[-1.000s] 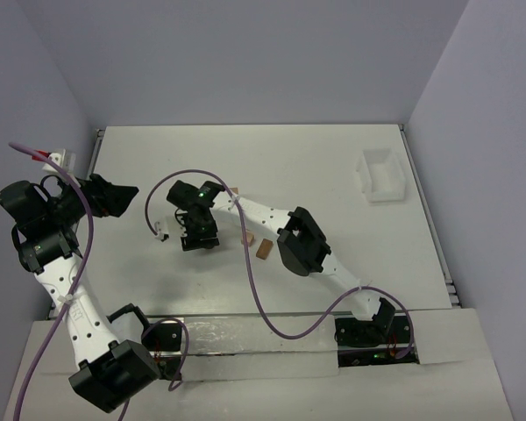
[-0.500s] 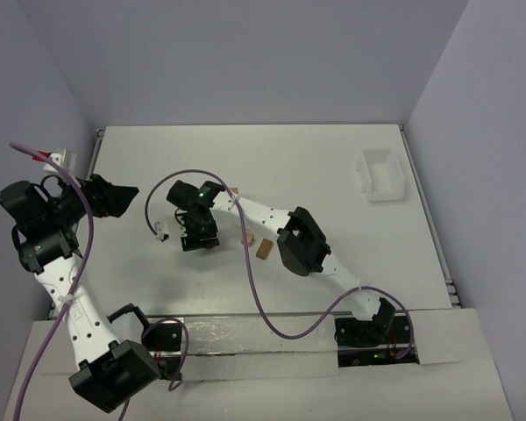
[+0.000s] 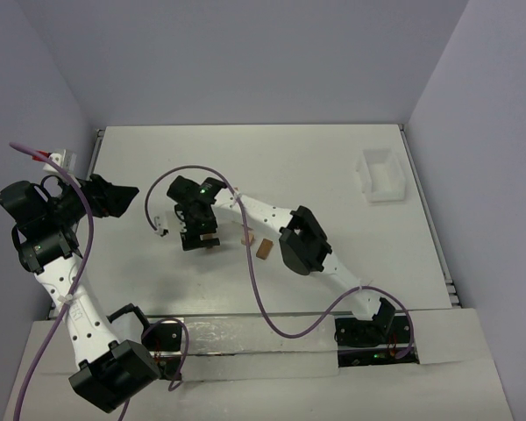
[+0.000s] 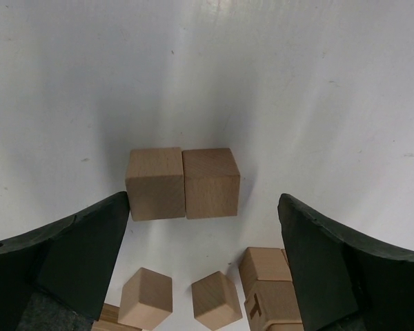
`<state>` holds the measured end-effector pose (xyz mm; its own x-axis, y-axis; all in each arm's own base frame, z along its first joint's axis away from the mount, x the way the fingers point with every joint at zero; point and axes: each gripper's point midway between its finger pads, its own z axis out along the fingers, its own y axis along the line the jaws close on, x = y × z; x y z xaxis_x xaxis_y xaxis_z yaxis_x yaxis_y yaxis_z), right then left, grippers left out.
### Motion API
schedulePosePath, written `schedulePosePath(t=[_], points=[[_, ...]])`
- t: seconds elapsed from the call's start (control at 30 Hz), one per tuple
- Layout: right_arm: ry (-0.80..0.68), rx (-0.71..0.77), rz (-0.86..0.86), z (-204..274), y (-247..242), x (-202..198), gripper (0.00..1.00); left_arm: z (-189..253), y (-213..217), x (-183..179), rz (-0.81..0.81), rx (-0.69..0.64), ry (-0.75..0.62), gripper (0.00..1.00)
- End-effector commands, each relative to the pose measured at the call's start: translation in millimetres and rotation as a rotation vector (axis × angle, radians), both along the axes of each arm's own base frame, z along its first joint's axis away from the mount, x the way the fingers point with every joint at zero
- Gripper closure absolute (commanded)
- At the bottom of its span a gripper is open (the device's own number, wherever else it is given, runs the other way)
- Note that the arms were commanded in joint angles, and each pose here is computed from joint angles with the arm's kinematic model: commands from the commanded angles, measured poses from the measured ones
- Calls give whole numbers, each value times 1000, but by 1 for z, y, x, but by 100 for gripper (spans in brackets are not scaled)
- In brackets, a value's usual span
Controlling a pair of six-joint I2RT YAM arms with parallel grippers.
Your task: Build the wood block tower
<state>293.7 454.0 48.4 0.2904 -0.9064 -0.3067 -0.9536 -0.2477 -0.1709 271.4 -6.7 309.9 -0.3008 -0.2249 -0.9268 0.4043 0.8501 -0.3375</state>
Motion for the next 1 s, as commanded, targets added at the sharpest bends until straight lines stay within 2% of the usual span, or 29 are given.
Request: schedulePosePath(t=[0.0, 0.2, 0.4, 0.63, 0.77, 0.8, 0.87, 0.97], points=[[-117, 198, -14, 100, 15, 13, 1, 23, -5, -5, -29, 25, -59, 1], [-159, 375, -79, 182, 0, 23, 0, 47, -14, -14, -70, 18, -113, 1], [-173, 471, -206, 228, -53, 50, 0, 63, -20, -18, -101, -3, -143, 1], [-106, 539, -436, 243, -132, 85, 0, 36, -18, -12, -163, 25, -80, 1], [6, 570, -610, 232, -189, 94, 0, -9, -52, -11, -360, 197, 4, 2], [14, 590, -631, 237, -198, 94, 0, -21, -62, -14, -394, 206, 55, 3], [69, 591, -684, 226, -219, 85, 0, -63, -83, -21, -509, 336, 131, 5], [142, 606, -738, 212, -237, 74, 0, -99, -91, -22, -576, 476, 162, 4]])
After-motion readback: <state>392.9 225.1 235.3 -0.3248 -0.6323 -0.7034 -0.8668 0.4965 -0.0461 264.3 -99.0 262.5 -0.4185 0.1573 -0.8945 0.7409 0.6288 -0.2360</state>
